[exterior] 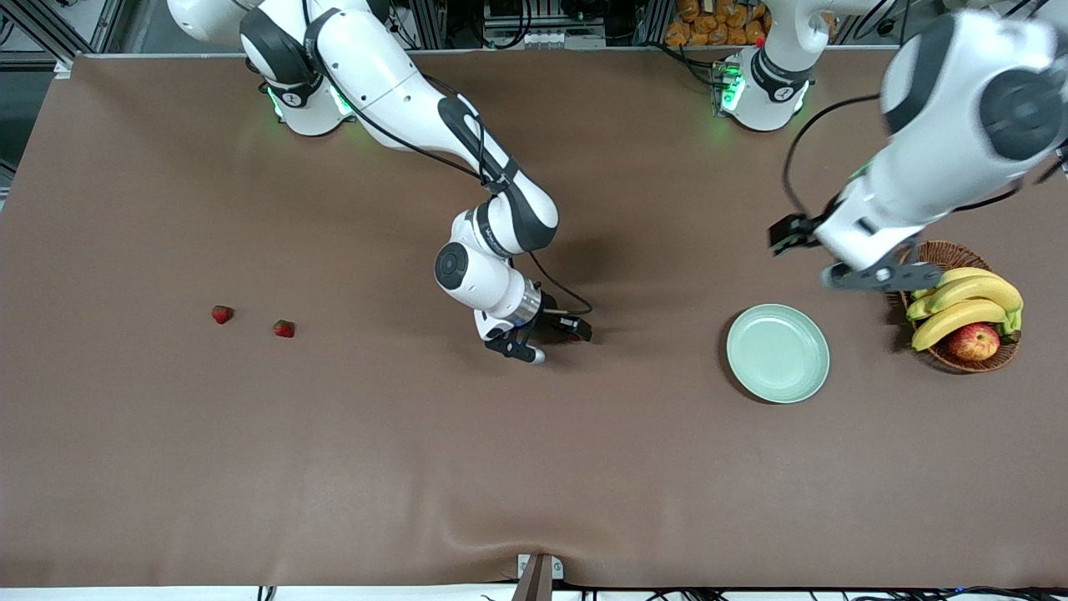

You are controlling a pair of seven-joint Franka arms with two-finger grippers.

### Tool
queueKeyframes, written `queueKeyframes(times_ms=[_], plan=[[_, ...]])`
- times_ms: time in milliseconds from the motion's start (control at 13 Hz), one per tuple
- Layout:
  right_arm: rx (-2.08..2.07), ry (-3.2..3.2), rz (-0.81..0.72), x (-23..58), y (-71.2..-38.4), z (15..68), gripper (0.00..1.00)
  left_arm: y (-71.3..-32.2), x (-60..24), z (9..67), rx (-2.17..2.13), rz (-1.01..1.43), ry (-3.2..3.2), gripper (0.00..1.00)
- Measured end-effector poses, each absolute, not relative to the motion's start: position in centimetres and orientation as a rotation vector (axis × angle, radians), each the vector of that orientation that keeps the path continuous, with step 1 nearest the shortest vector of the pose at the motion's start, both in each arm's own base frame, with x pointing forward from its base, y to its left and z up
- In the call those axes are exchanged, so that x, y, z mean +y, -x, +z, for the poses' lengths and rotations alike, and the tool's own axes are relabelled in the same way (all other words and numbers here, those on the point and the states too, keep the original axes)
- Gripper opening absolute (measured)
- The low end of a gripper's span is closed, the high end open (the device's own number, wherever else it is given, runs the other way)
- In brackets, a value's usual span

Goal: Collect all strawberries into plate
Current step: 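Set the strawberry down with the right gripper while the left gripper approaches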

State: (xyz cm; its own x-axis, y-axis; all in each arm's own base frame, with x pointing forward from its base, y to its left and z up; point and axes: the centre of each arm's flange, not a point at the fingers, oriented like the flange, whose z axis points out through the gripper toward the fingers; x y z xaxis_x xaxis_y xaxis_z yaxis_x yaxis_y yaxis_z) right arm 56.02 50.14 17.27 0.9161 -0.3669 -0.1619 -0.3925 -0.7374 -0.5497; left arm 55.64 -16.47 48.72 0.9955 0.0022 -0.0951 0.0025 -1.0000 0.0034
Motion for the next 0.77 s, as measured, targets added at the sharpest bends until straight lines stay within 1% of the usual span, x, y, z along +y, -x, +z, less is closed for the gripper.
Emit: queueKeyframes(times_ms=[77,154,231,308,462,615,769], plan=[[0.558,2.463,0.037,49.6,-56.9,18.0,0.91,-55.7,-17.5,46.5,0.038,-0.132,-3.13,1.0],[0.58,2.449,0.015,48.5,-58.2,19.0,0.96,-55.9,-18.9,44.4,0.063,-0.126,-3.123,1.0],[0.609,2.434,-0.003,46.8,-59.6,20.1,0.96,-56.2,-20.6,42.4,0.087,-0.116,-3.112,1.0],[0.644,2.42,-0.015,44.8,-61.1,21.0,1.0,-56.5,-22.7,40.4,0.15,-0.093,-3.095,1.0],[0.719,2.405,-0.02,39.9,-63.3,22.5,1.0,-56.1,-28.2,36.5,0.371,-0.049,-3.042,1.0],[0.719,2.459,-0.004,35.1,-64.5,23.8,1.0,-55.7,-33.3,32.8,0.634,-0.034,-2.957,1.0],[0.64,2.576,0.041,31.0,-65.3,25.4,1.0,-56.2,-36.2,29.6,0.87,-0.05,-2.868,1.0]])
